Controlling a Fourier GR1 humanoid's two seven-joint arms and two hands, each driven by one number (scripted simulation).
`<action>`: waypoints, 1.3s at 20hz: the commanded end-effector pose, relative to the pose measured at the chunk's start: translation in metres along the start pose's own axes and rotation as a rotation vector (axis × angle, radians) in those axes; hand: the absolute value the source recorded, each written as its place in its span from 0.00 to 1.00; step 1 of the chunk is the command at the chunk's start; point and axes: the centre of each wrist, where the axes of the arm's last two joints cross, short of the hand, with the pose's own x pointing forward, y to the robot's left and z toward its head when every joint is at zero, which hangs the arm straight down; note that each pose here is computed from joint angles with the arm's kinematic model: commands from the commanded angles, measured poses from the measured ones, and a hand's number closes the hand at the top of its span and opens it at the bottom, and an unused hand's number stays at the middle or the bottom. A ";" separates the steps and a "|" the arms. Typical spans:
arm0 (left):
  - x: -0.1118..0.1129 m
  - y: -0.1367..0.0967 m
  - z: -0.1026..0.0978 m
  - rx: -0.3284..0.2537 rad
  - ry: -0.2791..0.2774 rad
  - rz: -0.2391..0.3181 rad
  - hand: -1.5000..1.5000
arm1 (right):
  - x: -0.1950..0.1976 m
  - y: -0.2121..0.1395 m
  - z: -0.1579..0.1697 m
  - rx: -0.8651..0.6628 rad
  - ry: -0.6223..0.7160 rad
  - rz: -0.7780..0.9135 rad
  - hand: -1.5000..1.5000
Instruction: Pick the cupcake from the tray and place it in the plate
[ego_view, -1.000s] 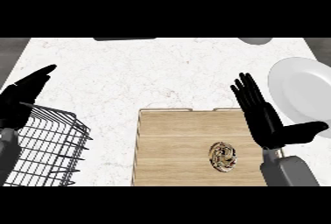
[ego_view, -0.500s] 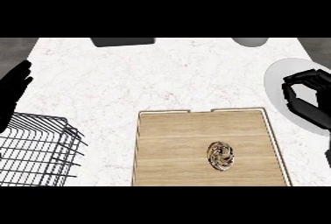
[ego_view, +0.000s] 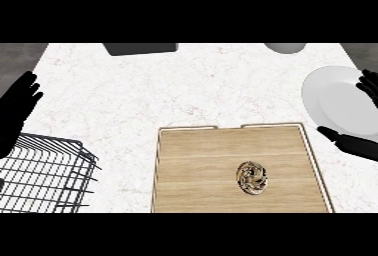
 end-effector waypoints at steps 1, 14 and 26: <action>-0.075 -0.061 0.027 -0.113 0.249 0.149 0.50 | 0.006 -0.018 0.005 0.065 0.007 0.098 0.00; -0.061 -0.062 0.030 -0.141 0.240 0.144 0.50 | 0.040 -0.008 0.019 0.524 0.204 0.504 0.00; -0.057 -0.079 0.035 -0.160 0.234 0.142 0.50 | 0.053 0.042 0.049 0.594 0.340 0.595 0.00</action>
